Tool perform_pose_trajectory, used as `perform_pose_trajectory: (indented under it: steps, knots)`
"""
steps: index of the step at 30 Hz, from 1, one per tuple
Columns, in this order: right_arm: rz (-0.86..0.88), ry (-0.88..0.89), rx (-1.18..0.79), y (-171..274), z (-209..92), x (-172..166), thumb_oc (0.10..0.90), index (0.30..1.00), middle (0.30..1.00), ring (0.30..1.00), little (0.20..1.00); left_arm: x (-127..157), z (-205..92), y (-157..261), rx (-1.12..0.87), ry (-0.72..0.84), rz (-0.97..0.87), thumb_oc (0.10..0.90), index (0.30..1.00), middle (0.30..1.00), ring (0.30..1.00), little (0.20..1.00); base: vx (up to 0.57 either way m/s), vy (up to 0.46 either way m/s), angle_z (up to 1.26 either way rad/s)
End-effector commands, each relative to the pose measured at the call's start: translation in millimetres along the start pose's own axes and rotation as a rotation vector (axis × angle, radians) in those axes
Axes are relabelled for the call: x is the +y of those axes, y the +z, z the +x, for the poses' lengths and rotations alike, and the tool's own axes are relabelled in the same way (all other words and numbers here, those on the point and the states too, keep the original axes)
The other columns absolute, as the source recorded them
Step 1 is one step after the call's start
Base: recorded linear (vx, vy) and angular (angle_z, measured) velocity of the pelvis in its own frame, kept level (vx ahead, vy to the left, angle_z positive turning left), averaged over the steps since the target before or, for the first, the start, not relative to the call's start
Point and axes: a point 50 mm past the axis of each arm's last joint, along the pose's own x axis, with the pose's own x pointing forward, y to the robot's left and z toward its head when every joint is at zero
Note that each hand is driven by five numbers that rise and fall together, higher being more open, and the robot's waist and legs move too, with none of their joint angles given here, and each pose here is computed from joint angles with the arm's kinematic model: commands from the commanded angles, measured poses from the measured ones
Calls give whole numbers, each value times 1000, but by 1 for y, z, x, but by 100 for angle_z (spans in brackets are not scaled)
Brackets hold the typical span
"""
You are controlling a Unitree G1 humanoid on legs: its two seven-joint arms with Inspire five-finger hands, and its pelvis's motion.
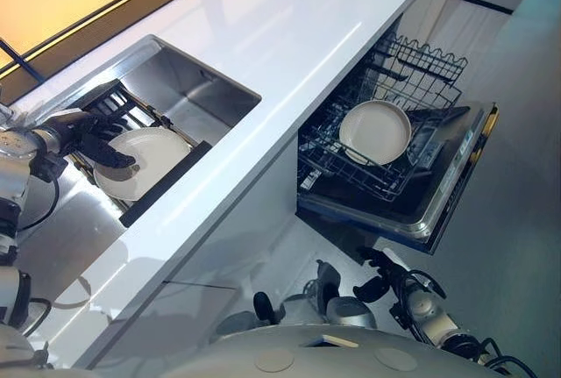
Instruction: Pick up plates and place into dishwasher.
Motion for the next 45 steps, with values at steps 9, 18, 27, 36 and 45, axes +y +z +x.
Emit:
perform_pose_trajectory:
  steps: [9,18,27,36,45]
  knots:
    - [0,-98,-47,-1,-3,-24,800,900,900,900,900,53,-31,21,-22,126,1,800,900,900,900,900,10,10,-2]
    - [-4,-97,-33,-3,-1,-24,800,900,900,900,900,53,-31,47,-156,104,-37,100,300,300,300,200,-11,-4,-2]
    - [-11,-65,-15,-6,1,-15,800,900,900,900,900,60,-37,73,-346,241,-135,100,300,300,300,200,-15,-44,2]
    - [-3,-73,-62,4,2,-14,800,900,900,900,900,68,-45,72,-404,347,-199,100,300,300,300,200,-39,-72,9]
    - [72,-82,-149,21,1,-17,800,900,900,900,900,88,-67,85,-525,551,-281,100,300,300,300,200,-50,-90,10]
